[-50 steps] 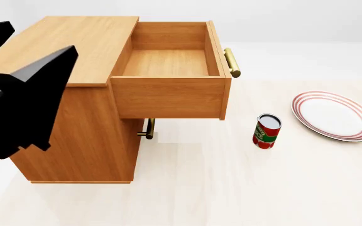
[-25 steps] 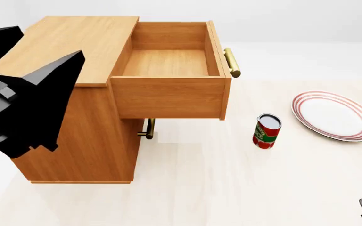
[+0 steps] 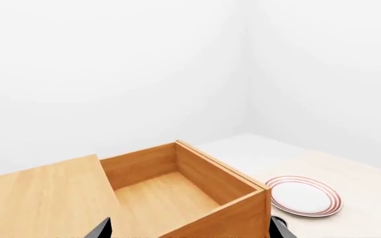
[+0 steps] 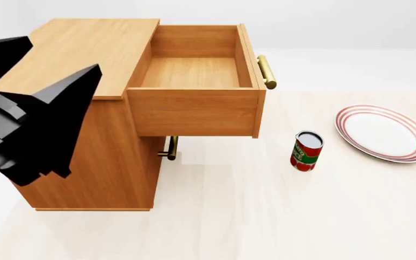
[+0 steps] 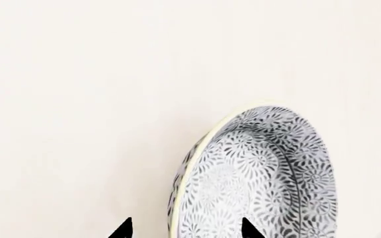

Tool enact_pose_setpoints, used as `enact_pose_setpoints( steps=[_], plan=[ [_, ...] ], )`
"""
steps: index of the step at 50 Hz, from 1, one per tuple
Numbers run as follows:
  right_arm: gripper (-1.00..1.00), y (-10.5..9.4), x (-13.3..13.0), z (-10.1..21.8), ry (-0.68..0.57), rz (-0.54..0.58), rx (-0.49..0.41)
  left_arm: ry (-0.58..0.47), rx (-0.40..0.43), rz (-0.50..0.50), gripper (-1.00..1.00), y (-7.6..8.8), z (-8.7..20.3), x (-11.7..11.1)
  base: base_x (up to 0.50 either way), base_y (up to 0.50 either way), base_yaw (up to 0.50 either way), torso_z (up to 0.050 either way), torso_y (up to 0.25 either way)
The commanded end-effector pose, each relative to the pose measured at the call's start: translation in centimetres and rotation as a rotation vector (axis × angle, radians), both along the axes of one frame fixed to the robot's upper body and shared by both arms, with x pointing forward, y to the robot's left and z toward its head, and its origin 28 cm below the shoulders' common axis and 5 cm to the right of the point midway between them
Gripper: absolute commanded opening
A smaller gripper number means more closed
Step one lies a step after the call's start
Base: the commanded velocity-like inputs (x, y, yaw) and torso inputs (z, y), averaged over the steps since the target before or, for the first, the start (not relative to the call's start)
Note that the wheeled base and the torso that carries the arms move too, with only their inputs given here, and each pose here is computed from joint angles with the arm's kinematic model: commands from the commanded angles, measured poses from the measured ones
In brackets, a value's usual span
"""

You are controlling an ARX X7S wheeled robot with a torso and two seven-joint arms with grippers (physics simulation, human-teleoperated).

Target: Put the bowl in the top drawer of the cabinet.

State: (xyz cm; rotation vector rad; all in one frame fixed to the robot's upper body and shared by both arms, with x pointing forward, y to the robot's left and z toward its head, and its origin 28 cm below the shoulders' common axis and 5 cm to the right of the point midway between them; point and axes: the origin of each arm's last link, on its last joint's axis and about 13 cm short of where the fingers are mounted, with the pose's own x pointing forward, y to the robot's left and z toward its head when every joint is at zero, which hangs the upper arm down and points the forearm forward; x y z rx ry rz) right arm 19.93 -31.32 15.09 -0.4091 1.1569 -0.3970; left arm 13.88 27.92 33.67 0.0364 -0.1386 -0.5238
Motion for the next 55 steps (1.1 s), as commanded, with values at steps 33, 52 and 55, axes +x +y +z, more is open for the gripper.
enact_pose_setpoints(
  steps=[33,52,55],
  plan=[
    [-1.00,1.2,-0.5,9.0,-0.107,0.079,-0.108,-0.004,-0.003,-0.016,1.00,0.0,-0.4,0.4,0.00,0.00,0.00,0.000,0.000],
    [-1.00,2.8,2.6,19.5,-0.231,0.401,-0.176,-0.024,-0.009,-0.026,1.00,0.0,-0.3,0.0,0.00,0.00,0.00,0.000,0.000],
    [-1.00,3.3,3.6,21.0,-0.247,0.450,-0.184,-0.026,-0.011,-0.028,1.00,-0.1,-0.3,-0.1,0.00,0.00,0.00,0.000,0.000]
  ],
)
